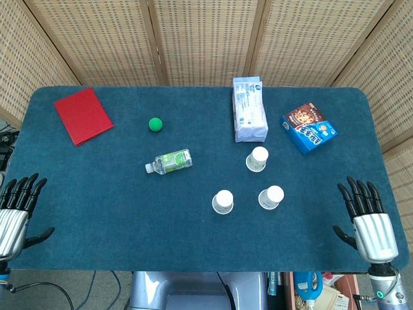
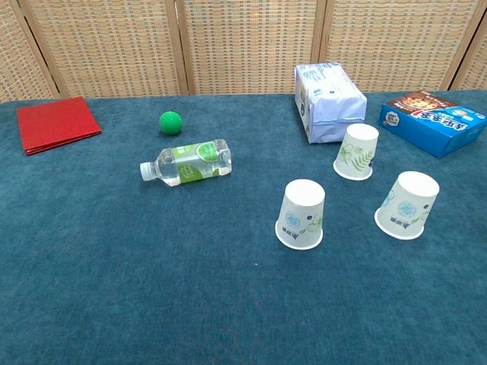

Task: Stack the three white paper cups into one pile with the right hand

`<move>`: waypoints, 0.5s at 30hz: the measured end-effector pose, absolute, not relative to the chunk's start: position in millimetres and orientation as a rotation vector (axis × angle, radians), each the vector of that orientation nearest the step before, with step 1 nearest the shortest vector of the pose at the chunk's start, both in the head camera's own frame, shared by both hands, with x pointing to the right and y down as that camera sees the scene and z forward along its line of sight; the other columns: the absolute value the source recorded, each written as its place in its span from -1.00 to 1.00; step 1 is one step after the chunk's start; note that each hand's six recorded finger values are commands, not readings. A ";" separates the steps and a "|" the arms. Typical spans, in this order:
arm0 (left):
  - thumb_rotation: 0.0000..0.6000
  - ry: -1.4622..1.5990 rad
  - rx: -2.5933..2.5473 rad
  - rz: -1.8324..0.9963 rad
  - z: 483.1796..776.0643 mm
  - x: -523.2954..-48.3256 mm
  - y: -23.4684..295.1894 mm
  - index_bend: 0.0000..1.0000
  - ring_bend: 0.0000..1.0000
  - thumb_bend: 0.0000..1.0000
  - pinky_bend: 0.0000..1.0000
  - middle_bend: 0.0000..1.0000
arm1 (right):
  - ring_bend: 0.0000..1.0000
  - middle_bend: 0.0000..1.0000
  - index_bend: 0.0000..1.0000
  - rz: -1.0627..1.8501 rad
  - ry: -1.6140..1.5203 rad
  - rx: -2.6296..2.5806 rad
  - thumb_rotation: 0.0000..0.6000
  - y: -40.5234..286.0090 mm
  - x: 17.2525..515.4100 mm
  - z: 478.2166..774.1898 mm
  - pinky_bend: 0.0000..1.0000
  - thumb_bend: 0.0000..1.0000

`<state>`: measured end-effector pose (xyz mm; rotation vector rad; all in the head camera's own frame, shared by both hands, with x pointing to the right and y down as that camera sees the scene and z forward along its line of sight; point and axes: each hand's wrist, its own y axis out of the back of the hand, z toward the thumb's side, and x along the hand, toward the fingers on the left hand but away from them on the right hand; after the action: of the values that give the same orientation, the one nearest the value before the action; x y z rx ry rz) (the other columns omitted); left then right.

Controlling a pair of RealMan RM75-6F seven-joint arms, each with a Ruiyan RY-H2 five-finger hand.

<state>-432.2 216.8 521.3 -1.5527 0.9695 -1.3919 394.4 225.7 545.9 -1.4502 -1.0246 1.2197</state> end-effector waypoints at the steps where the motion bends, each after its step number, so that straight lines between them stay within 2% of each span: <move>1: 1.00 0.969 -1.554 -1.394 521.9 -432.3 216.7 -1.00 -1.00 -0.71 -1.00 -1.00 | -1.00 -1.00 -1.00 1.219 -1.027 -1.450 1.00 225.8 394.3 545.8 -1.00 -1.00; 4: 1.00 0.968 -1.556 -1.400 523.8 -432.9 216.2 -1.00 -1.00 -0.71 -1.00 -1.00 | -1.00 -1.00 -1.00 1.223 -1.022 -1.450 1.00 225.2 393.8 546.6 -1.00 -1.00; 7: 1.00 0.970 -1.557 -1.408 526.0 -434.3 215.1 -1.00 -1.00 -0.71 -1.00 -1.00 | -1.00 -0.98 -0.91 1.221 -1.016 -1.453 1.00 222.3 391.7 548.0 -1.00 -1.00; 11: 1.00 0.971 -1.556 -1.422 529.7 -436.3 211.3 -1.00 -1.00 -0.71 -1.00 -1.00 | -1.00 -0.81 -0.77 1.169 -1.013 -1.484 1.00 206.9 378.5 549.9 -1.00 -1.00; 15: 1.00 0.978 -1.551 -1.435 533.0 -438.4 205.4 -1.00 -1.00 -0.71 -1.00 -1.00 | -0.95 -0.65 -0.63 1.133 -0.996 -1.568 1.00 177.3 353.0 559.4 -0.96 -1.00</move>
<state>-438.4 205.4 533.0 -1.5511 0.9782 -1.4349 353.0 177.3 559.4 -1.5683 -0.9957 1.1331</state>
